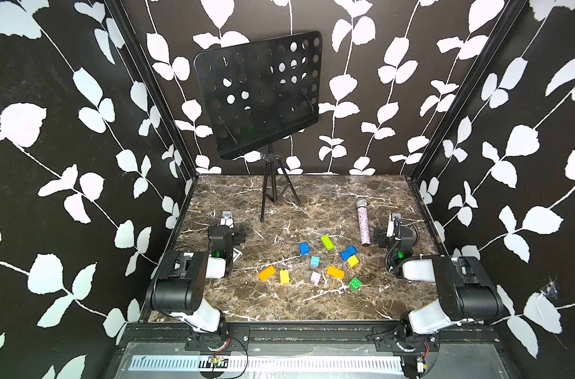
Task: Assemble a fork with lego
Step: Pick up the lego brick from the center of the board.
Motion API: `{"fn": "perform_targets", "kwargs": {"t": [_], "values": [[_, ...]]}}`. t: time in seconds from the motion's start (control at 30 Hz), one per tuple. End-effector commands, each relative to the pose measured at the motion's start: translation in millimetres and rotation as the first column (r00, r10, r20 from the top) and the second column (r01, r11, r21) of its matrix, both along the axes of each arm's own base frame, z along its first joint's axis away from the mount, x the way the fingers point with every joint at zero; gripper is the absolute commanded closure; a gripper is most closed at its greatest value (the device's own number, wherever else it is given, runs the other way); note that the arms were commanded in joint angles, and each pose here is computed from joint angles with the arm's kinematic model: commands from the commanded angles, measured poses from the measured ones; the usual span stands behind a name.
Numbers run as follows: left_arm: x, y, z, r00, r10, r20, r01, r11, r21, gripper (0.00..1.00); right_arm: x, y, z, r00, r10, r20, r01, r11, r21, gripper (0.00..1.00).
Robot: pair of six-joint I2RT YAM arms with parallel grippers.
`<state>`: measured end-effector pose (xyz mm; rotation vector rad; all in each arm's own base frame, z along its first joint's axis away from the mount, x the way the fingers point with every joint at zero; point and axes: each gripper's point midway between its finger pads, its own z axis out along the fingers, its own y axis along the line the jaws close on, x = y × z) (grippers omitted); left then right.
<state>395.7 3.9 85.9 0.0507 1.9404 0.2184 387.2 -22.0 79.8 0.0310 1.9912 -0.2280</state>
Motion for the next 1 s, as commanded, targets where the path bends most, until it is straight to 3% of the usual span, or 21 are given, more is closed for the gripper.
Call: {"fn": "perform_targets", "kwargs": {"t": [0.0, 0.13, 0.23, 0.33, 0.57, 0.7, 0.87, 0.97], "values": [[3.5, 0.9, 10.3, 1.0, -0.001, 0.026, 0.001, 1.0, 0.002, 0.01, 7.6, -0.3, 13.1, 0.999, 0.001, 0.043, -0.001, 1.0, -0.001, 0.01], [5.6, 0.8, 20.2, 0.999, -0.003, 0.051, 0.002, 1.0, 0.005, 0.01, 9.5, -3.0, 23.8, 0.997, -0.013, 0.072, 0.013, 1.0, 0.003, 0.0], [5.7, -10.2, 31.8, 0.994, -0.061, -0.086, 0.06, 0.998, -0.02, 0.01, 10.0, 7.4, 37.3, 0.997, 0.041, -0.059, -0.039, 0.999, 0.032, 0.0], [1.1, -22.8, 47.1, 0.984, -0.107, -0.14, 0.092, 0.99, -0.108, 0.01, 0.7, 27.1, 49.9, 0.987, 0.114, -0.111, -0.1, 0.987, 0.123, 0.02], [-28.0, -80.0, 60.6, 0.941, -0.264, -0.21, 0.167, 0.906, -0.389, 0.02, -70.8, 91.4, 49.6, 0.9, 0.306, -0.31, -0.221, 0.934, 0.28, 0.07], [-48.6, -121.0, 53.8, 0.894, -0.363, -0.263, 0.238, 0.882, -0.407, 0.03, -119.5, 119.5, 35.8, 0.842, 0.376, -0.387, -0.211, 0.89, 0.405, 0.09], [-63.8, -140.9, 49.9, 0.88, -0.414, -0.231, 0.244, 0.814, -0.528, 0.03, -156.2, 144.2, 24.4, 0.808, 0.419, -0.414, -0.152, 0.827, 0.541, 0.08], [-70.3, -146.9, 44.5, 0.868, -0.434, -0.243, 0.252, 0.805, -0.538, 0.03, -176.8, 151.4, 4.0, 0.764, 0.427, -0.484, -0.132, 0.838, 0.53, 0.08]]}}
